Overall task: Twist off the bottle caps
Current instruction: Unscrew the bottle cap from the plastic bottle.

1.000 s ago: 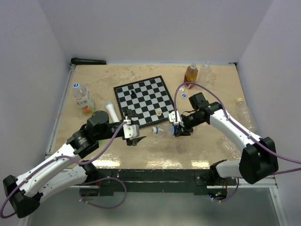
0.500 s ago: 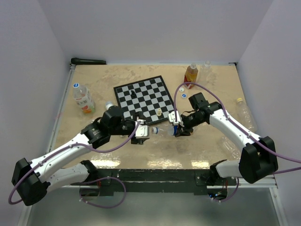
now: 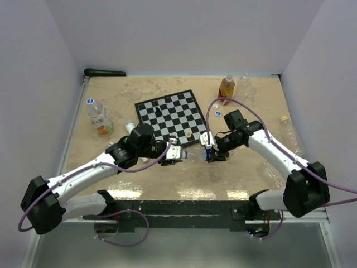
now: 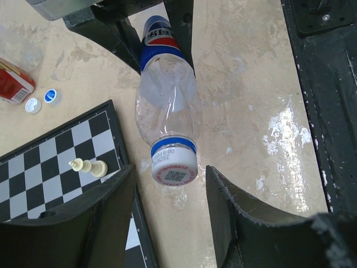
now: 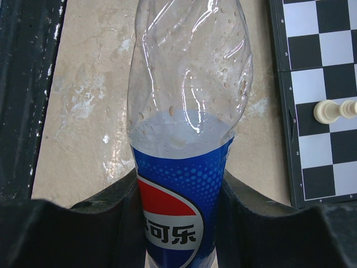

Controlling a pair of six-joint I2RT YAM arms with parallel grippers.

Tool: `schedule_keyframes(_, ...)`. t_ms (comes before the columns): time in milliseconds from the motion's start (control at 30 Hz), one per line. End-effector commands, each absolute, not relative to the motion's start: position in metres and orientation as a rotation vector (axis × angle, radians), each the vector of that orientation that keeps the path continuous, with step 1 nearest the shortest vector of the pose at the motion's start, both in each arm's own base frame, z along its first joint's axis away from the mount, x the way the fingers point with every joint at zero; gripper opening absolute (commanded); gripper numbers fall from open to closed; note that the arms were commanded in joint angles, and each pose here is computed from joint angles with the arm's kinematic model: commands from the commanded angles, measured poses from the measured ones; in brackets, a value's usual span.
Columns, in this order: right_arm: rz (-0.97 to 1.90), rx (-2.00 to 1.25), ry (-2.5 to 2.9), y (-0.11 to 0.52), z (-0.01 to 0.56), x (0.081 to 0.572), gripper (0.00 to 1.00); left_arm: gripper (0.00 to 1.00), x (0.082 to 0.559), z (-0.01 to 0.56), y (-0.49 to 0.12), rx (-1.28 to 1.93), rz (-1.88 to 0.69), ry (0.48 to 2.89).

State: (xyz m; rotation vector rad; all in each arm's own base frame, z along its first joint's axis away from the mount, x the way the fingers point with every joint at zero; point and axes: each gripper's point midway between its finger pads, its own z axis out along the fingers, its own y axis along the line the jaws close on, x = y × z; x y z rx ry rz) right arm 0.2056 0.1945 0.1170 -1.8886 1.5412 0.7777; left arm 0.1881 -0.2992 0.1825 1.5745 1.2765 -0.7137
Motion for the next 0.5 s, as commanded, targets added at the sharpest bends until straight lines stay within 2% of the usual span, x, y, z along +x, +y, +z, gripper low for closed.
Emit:
schedule_keyframes(0,0.77,-1.89,1.512,0.1977,0.1245,0.2093,0.0,0.53,0.1872,0.2135,-0.3149,1.545,-0.764,1.177)
schedule_keyframes(133,0.769,-1.892,1.512,0.1978,0.1244,0.2092,0.0,0.46,0.1844,0.2136,-0.3171,1.544,-0.794,1.18)
schedule_keyframes(200,0.769,-1.892,1.512,0.1978,0.1248,0.2092,0.0,0.38,0.184,0.2138,-0.3178,1.539,-0.805,1.187)
schedule_keyframes(367,0.768,-1.891,1.514,0.1974,0.1245,0.2089,0.0,0.0,0.1823,0.2148,-0.3187,1.477,-0.873,1.289)
schedule_keyframes(467,0.764,-1.89,1.513,0.1975,0.125,0.2096,0.0,0.0,0.1821,0.2161,-0.3167,1.335,-0.953,1.471)
